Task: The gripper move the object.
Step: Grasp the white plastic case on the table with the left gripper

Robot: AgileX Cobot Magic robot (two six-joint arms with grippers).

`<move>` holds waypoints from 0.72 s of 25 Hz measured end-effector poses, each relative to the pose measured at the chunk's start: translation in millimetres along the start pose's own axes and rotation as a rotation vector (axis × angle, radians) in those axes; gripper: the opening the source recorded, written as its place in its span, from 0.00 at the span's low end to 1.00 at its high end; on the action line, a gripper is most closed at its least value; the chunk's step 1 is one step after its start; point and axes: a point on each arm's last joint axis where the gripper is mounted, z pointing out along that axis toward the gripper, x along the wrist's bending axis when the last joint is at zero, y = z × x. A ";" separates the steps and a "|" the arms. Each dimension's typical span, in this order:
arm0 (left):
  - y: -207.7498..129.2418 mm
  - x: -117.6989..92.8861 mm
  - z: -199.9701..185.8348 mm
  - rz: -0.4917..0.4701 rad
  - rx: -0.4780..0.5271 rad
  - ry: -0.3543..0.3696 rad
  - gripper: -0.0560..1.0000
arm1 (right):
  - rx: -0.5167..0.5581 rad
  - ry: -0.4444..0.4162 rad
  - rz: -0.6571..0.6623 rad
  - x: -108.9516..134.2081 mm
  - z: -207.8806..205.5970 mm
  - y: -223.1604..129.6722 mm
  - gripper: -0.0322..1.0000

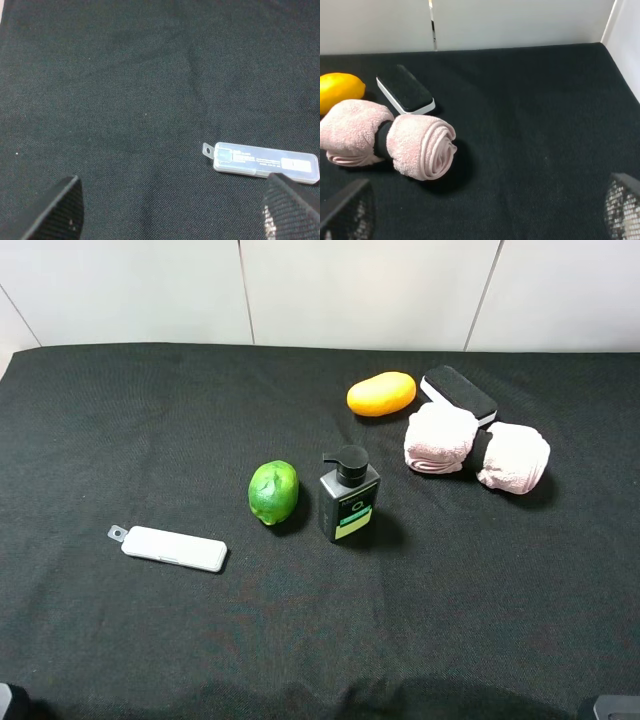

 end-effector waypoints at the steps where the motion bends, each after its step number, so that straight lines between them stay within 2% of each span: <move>1: 0.0 0.0 0.0 0.000 0.000 0.000 0.78 | 0.000 0.000 0.000 0.0 0.0 0.0 0.70; 18: 0.0 0.0 0.0 0.000 0.000 0.000 0.78 | 0.000 0.000 0.000 0.0 0.0 0.0 0.70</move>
